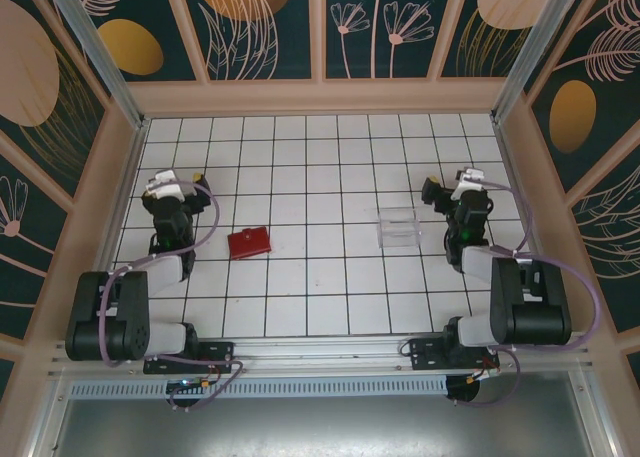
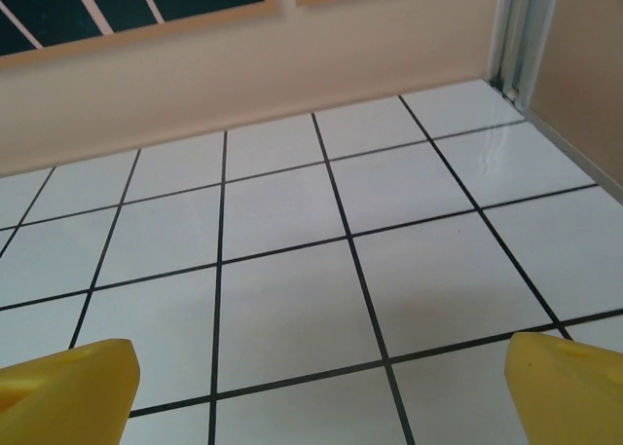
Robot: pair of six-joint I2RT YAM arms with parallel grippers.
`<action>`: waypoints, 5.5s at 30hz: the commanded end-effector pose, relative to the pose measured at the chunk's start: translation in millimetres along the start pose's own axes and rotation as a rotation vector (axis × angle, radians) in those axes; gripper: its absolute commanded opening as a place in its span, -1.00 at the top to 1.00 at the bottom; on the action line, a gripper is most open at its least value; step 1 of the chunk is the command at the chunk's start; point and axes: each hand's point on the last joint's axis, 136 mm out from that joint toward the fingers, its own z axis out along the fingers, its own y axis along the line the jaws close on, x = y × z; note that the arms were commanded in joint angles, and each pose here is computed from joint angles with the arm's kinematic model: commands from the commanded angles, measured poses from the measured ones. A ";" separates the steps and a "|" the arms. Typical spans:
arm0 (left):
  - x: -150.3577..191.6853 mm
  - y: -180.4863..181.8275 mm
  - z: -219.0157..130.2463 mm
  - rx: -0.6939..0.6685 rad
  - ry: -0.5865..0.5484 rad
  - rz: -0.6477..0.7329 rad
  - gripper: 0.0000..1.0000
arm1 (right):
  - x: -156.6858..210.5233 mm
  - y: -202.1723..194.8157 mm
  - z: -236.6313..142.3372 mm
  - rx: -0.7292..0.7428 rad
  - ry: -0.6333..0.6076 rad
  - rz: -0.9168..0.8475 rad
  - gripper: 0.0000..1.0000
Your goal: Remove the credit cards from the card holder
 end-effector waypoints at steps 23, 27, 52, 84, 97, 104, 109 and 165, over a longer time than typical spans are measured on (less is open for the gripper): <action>100.3 -90.9 -50.1 0.267 0.823 -0.113 -0.79 | 67.3 47.4 -42.9 -0.124 0.651 0.134 0.05; 105.7 -88.4 -55.8 0.266 0.831 -0.120 -0.79 | 73.0 52.6 -34.9 -0.142 0.676 0.115 0.17; 108.7 -84.4 -53.7 0.234 0.835 -0.124 -0.79 | 84.0 89.9 -25.9 -0.120 0.715 -0.065 0.81; 168.3 -97.3 -95.5 0.323 1.065 -0.168 -0.50 | 83.5 261.9 62.8 -0.163 0.702 -0.143 0.90; 180.9 -109.5 -106.3 0.353 1.123 -0.128 -0.44 | 89.3 252.6 47.9 -0.105 0.725 -0.107 0.56; 186.5 -115.7 -118.7 0.372 1.160 -0.097 -0.42 | 69.4 250.8 33.6 -0.125 0.697 -0.072 0.40; 191.8 -122.9 -135.7 0.396 1.197 -0.086 -0.45 | 59.8 247.2 18.1 -0.145 0.689 -0.052 0.32; 211.6 -242.5 -205.5 0.660 1.402 -0.042 -0.35 | 157.8 250.1 -116.0 -0.408 0.988 0.105 0.23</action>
